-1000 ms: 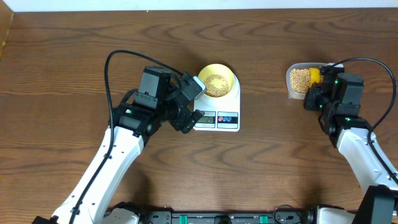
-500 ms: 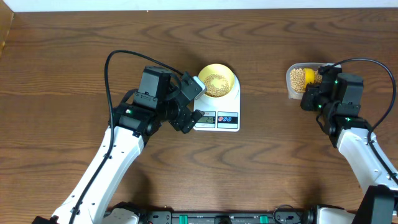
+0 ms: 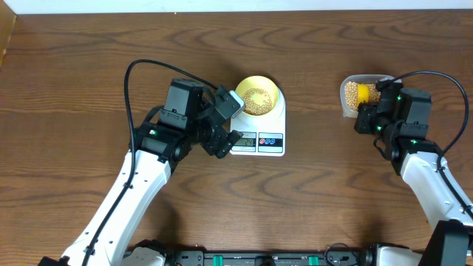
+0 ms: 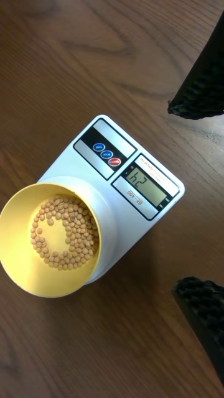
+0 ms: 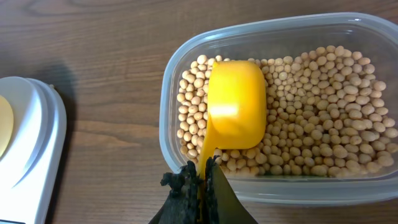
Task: Scoop item into bowl and weigh 50g on scale
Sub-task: 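Dip the scoop into the soybeans in the tub with the right gripper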
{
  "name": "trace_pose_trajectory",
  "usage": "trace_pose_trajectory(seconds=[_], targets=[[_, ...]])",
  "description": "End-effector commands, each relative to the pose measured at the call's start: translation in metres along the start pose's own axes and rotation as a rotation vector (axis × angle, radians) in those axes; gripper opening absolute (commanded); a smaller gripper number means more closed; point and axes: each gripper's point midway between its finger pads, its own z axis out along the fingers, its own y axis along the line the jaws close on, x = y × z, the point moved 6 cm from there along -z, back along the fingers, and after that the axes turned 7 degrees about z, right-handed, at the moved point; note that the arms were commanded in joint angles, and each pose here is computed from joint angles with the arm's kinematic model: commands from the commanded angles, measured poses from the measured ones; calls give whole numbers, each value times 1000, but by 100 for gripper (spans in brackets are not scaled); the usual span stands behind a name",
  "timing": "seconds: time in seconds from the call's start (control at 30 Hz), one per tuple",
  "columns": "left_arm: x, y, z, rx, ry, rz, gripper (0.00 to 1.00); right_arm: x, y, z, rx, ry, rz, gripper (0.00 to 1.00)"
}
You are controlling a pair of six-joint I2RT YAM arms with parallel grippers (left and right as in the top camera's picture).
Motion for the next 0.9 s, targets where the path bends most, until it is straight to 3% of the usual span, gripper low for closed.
trace_pose_trajectory(seconds=[0.0,0.57,0.87], targets=[[2,0,-1,-5,0,11,84,1,6,2,-64,22,46,1],[2,0,-1,-5,0,10,84,-7,3,2,-28,-24,41,1],[2,0,-1,-5,0,11,84,-12,-14,-4,-52,-28,208,1]])
